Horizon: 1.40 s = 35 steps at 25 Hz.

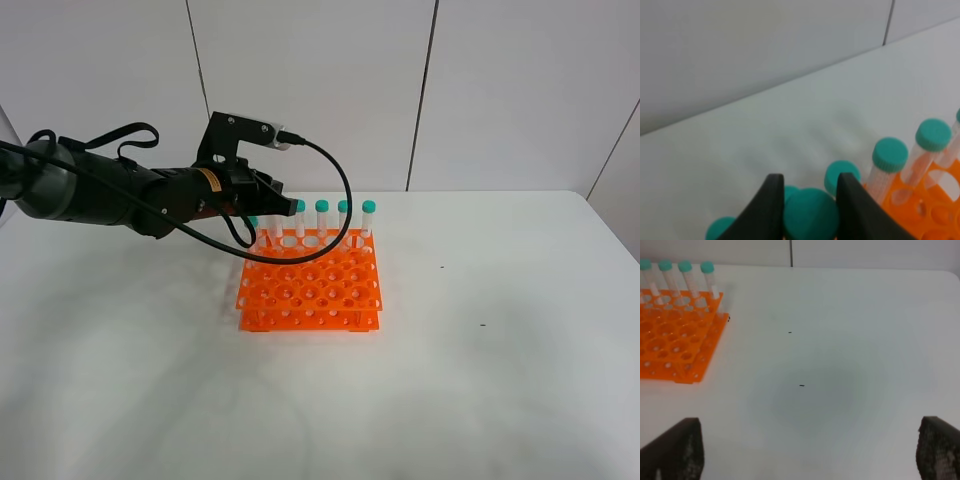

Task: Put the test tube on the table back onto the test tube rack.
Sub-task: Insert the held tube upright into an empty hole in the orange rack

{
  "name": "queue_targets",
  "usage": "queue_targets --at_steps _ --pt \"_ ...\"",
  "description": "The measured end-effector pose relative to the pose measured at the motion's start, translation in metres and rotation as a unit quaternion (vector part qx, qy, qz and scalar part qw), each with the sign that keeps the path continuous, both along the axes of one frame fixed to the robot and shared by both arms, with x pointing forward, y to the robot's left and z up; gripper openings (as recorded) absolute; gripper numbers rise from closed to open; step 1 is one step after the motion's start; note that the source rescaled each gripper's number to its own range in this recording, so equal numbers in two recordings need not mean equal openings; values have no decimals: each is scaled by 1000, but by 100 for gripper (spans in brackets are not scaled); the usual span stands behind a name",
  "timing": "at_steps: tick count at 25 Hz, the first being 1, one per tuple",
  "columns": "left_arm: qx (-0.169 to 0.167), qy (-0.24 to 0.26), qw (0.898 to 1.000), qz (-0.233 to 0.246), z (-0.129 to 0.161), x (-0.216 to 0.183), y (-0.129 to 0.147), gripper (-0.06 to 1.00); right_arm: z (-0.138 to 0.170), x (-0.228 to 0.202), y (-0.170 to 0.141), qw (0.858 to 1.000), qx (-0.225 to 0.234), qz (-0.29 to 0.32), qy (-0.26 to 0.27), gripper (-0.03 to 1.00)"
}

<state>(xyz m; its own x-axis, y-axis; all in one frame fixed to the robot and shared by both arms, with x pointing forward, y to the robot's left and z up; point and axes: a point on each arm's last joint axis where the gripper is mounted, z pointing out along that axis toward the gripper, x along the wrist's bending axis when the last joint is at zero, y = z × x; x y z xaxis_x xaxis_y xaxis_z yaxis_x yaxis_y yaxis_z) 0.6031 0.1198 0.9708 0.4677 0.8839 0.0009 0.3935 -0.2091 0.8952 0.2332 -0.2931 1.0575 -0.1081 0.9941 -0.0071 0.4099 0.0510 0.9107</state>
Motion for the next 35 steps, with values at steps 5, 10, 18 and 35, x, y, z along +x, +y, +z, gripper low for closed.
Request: queue_targets --at_steps 5,10,18,35 --pt "-6 -15 1000 0 17 -4 2 0 0 0 0 1000 0 0 0 92" --pt "-20 8 1000 14 17 -5 3 0 0 0 0 1000 0 0 0 92" --pt "-15 28 999 17 3 -3 2 0 0 0 0 1000 0 0 0 92" --pt "-20 49 998 19 -19 0 -3 0 0 0 0 1000 0 0 0 92"
